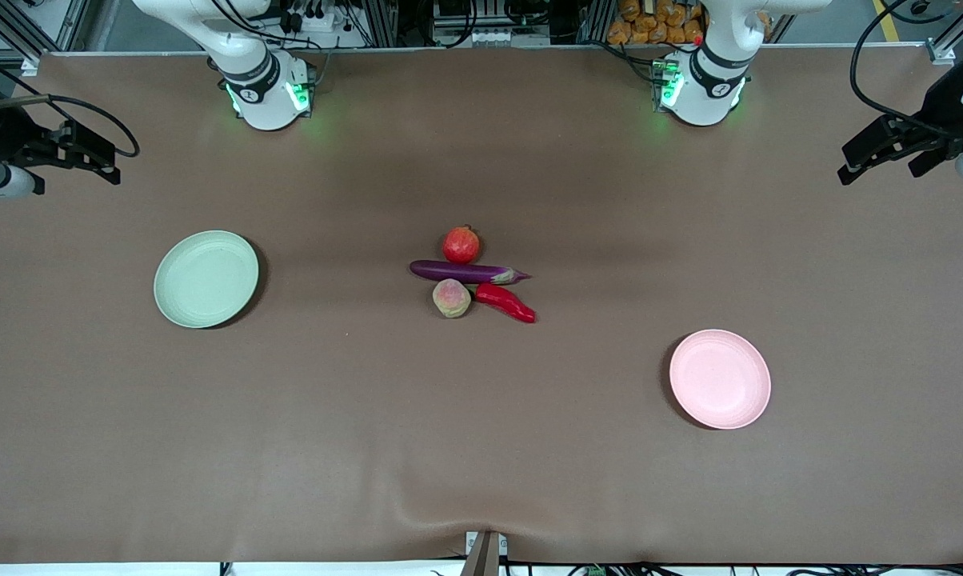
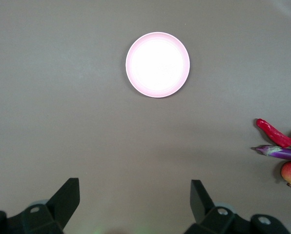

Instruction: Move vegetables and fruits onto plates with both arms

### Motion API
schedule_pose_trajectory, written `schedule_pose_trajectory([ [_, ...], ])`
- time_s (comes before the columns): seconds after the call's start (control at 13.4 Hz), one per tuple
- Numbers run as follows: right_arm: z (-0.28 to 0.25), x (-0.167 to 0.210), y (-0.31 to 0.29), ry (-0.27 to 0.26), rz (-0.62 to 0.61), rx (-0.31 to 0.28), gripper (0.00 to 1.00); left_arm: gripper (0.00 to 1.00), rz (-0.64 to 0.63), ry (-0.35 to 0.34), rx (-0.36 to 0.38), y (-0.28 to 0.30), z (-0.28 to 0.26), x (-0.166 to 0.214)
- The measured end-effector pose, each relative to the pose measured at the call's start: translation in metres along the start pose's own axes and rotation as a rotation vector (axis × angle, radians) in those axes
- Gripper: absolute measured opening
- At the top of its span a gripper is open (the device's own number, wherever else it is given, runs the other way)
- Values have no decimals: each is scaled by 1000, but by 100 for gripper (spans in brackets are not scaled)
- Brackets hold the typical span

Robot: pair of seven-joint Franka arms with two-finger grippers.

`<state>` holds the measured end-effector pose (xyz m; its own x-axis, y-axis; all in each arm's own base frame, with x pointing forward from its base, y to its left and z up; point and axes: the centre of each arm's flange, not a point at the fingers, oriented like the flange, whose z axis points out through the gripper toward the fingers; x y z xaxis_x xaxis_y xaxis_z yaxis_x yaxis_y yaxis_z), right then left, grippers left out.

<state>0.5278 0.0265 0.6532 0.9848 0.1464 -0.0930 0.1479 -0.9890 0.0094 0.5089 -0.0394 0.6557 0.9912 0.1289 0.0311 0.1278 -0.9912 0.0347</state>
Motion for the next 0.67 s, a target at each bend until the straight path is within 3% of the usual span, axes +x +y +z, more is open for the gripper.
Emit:
schedule_pose_trajectory([
  [0.67,1,2,2,14,5,35,100,100,-14,-30,28,-8,-2,1],
])
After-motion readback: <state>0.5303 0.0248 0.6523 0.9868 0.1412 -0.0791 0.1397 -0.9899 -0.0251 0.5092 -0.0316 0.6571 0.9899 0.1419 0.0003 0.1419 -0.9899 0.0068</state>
